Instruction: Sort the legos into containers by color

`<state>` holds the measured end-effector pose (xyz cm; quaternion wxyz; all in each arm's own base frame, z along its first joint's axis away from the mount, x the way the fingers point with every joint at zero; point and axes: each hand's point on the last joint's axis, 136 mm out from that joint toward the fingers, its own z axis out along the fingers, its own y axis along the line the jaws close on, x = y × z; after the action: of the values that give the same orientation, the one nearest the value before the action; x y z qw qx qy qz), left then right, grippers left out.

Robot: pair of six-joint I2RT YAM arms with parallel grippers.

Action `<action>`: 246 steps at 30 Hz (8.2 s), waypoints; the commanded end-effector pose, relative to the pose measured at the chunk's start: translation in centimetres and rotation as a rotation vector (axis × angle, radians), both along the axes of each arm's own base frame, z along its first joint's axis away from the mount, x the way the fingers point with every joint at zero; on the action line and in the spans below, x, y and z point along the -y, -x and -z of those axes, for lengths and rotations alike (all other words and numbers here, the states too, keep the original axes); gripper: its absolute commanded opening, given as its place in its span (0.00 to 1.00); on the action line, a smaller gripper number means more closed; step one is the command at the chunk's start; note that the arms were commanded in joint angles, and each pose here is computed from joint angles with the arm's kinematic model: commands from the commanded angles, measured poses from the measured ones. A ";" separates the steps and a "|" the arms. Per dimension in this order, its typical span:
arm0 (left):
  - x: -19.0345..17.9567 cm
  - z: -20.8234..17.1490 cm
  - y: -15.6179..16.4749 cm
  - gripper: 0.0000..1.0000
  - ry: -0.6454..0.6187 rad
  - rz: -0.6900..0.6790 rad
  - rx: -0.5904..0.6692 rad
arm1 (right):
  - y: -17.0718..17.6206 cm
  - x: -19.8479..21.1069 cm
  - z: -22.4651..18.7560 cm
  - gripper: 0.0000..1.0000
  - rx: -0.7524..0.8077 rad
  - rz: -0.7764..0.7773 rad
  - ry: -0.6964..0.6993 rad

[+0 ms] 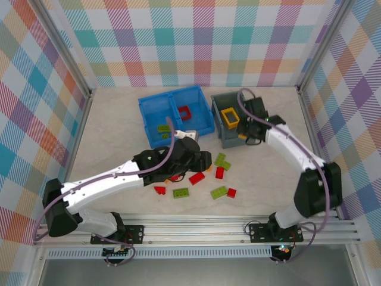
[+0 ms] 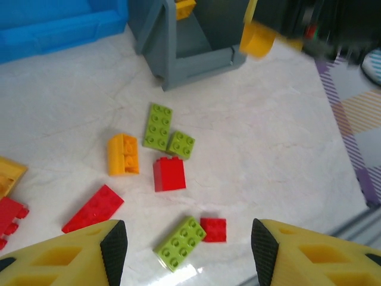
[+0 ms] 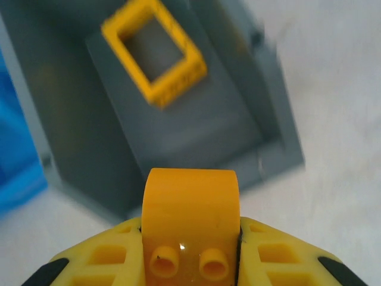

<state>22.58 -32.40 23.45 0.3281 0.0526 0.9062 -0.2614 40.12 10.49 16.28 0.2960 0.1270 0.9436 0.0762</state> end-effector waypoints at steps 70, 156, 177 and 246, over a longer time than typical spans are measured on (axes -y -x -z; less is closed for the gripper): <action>-24.7 12.2 -19.4 0.00 -0.349 -0.269 -0.277 | -4.9 -9.8 3.4 0.61 -0.146 -0.152 -0.314; -7.3 16.4 8.3 0.72 0.084 -1.014 -0.735 | 28.1 -10.9 -2.8 0.65 0.012 -0.529 -0.047; -8.6 21.5 3.6 0.69 0.194 -1.350 -0.769 | 28.3 -10.9 -2.1 0.65 -0.009 -0.520 -0.059; -20.2 6.9 -18.5 0.61 -0.611 -0.784 -0.151 | 17.2 -15.4 -2.8 0.67 0.263 -0.345 -0.160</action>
<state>41.96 -12.57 11.75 0.2646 -0.2030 0.9265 0.1744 21.83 27.77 21.39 0.4170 -0.0684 0.8652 0.2700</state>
